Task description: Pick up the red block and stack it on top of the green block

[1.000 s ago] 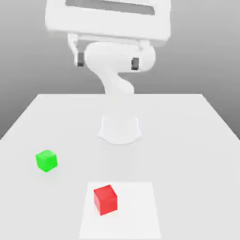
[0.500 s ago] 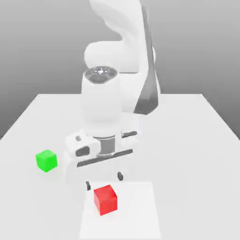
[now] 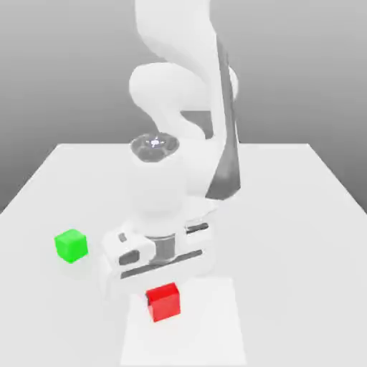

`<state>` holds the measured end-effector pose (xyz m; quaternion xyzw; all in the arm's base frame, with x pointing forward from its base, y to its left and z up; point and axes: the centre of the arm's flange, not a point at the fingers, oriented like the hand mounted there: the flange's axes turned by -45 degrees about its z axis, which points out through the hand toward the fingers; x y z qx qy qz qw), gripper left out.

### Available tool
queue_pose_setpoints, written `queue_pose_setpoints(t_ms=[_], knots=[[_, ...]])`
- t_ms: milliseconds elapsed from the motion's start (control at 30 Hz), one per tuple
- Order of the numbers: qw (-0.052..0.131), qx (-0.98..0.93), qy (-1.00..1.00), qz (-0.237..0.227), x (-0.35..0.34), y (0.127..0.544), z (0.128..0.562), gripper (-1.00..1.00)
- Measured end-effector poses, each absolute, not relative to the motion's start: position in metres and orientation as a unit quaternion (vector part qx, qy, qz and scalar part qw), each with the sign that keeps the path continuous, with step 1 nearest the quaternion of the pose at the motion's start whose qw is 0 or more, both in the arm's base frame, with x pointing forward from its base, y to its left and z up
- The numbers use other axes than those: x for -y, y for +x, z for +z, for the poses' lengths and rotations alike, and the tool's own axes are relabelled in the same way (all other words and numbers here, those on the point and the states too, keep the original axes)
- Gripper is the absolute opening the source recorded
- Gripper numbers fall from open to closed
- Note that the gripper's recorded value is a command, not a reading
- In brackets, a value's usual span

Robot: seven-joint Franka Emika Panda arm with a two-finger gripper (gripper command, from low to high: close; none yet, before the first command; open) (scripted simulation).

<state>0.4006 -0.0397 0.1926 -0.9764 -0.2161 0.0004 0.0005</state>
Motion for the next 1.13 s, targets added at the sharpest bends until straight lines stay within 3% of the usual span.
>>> queue_pose_setpoints(t_ms=[400,700,1000,1033,1133], knots=[[-0.024,-0.147,-0.989,0.003,0.185,0.316,0.239,-1.00],[-0.004,-0.443,-0.896,0.000,0.252,0.215,0.247,-1.00],[0.004,-0.471,-0.882,-0.001,0.256,0.207,0.192,-1.00],[0.002,-0.473,-0.881,-0.001,0.256,0.205,0.185,1.00],[0.002,-0.468,-0.883,-0.001,0.254,0.208,0.185,1.00]])
